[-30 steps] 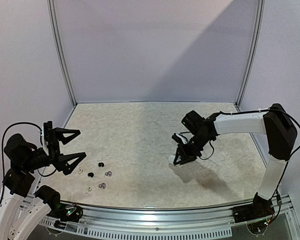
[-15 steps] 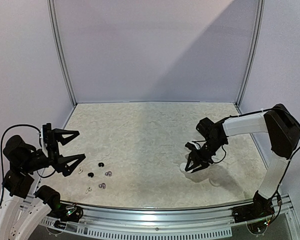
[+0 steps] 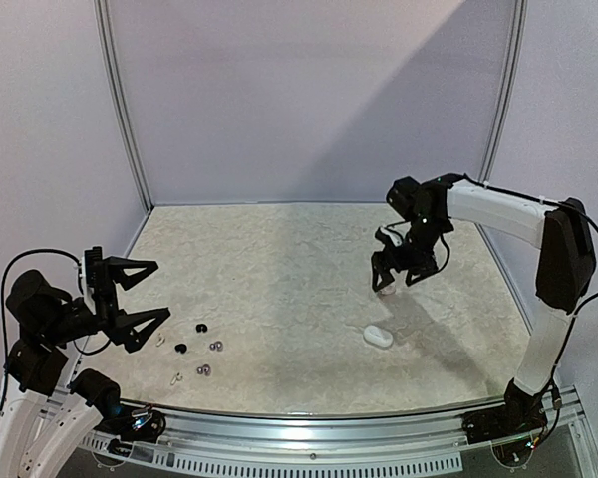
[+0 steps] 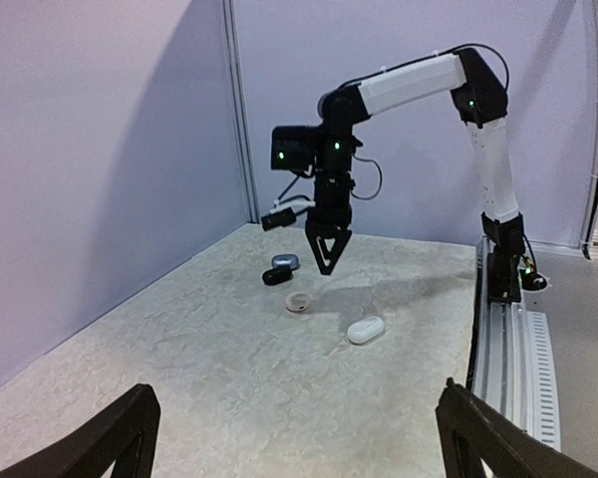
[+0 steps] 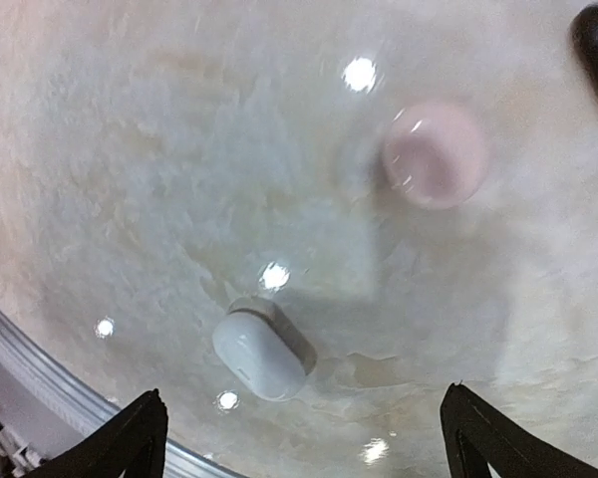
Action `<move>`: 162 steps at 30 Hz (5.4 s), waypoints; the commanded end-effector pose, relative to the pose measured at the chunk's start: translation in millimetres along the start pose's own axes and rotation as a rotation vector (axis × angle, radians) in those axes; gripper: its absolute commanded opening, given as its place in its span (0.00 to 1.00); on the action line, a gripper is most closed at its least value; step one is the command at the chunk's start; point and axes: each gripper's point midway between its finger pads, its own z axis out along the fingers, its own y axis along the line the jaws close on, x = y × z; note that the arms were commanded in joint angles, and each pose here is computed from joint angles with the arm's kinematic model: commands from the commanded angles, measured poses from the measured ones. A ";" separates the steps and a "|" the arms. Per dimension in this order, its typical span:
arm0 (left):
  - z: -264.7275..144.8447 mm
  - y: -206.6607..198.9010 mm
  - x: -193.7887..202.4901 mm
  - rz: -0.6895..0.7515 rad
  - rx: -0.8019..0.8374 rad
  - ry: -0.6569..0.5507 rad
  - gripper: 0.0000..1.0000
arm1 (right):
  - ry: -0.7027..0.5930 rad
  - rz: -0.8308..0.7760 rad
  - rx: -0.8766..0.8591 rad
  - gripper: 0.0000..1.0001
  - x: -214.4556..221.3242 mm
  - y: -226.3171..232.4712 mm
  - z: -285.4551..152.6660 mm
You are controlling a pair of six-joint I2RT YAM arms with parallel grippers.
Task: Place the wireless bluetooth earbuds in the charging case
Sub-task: Place the charging case with the earbuds at the center of the board, then pick up the charging case from the center of the board, then pass from the right arm to the left, then pass from the left arm to the right
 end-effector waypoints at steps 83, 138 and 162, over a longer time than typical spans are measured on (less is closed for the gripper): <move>25.2 15.7 -9.8 -0.589 0.026 0.046 0.72 | -1.186 -1.525 0.309 0.28 8.5 447.1 -105.4; 21.8 -13.8 -19.4 -0.330 0.203 0.050 0.00 | -0.604 -1.080 -0.849 0.00 29.9 432.5 -111.4; -42.9 104.5 115.5 -0.258 0.072 1.513 0.75 | -0.703 -0.574 -0.386 0.00 -43.3 297.8 -48.4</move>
